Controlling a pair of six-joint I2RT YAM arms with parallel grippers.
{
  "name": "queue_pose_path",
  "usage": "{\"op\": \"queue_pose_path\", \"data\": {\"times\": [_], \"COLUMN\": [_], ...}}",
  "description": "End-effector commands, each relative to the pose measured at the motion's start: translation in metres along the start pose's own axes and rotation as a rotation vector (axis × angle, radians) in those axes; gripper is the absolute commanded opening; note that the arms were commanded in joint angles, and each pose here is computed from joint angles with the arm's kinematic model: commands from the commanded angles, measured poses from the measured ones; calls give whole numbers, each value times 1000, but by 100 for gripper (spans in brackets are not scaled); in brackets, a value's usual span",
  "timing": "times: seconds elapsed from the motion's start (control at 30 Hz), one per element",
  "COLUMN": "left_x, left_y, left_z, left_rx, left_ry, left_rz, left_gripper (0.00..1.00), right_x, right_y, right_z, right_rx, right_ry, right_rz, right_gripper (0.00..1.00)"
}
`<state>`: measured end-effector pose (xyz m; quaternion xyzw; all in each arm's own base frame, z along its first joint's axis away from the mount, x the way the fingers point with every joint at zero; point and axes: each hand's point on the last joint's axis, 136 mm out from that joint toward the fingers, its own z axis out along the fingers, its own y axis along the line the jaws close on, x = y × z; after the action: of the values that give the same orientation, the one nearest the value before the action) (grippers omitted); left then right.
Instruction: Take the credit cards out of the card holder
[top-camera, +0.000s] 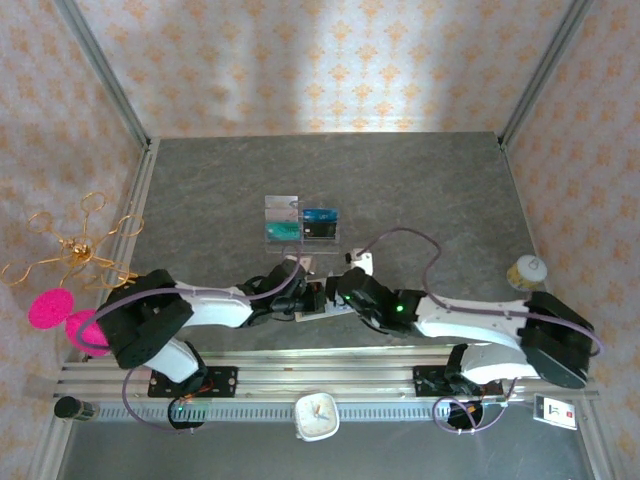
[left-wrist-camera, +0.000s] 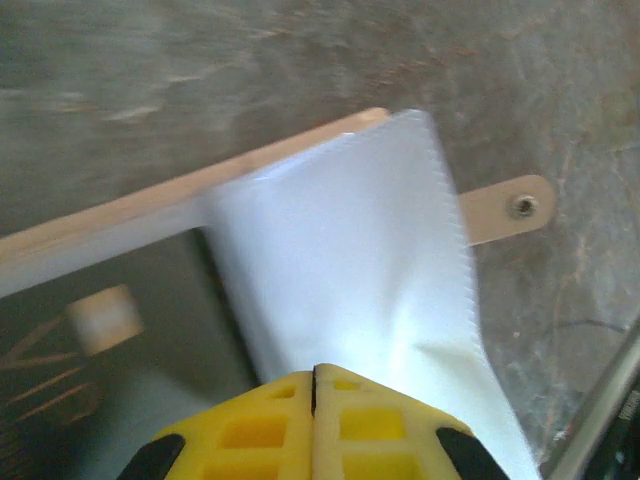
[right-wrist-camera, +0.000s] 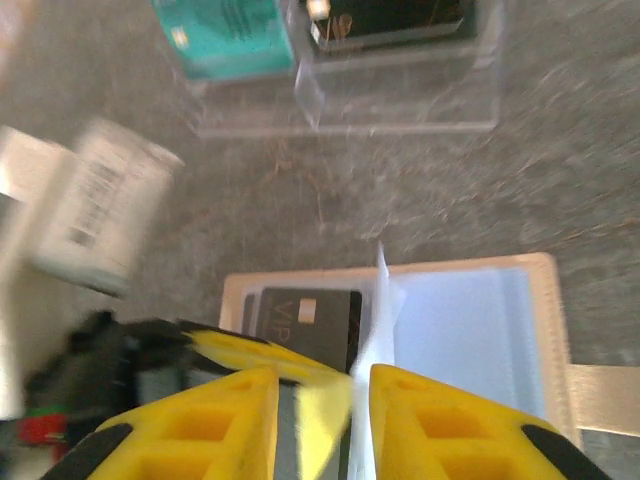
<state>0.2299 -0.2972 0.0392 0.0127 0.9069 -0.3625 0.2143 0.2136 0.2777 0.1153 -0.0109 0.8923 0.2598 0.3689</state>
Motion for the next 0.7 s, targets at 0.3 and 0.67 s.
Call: {"op": "queue_pose_path", "data": {"times": [0.3,0.67], "left_x": [-26,-11], "left_y": [-22,51], "left_z": [-15,-45], "left_rx": [36,-114], "left_ry": [-104,-139], "left_rz": [14,-54], "left_gripper": [15,5], "right_x": [-2,33], "right_y": [-14,18], "right_z": [-5,39], "right_rx": [-78,-183], "right_ry": [71,296], "right_rz": [19,-70], "right_gripper": [16,13]}}
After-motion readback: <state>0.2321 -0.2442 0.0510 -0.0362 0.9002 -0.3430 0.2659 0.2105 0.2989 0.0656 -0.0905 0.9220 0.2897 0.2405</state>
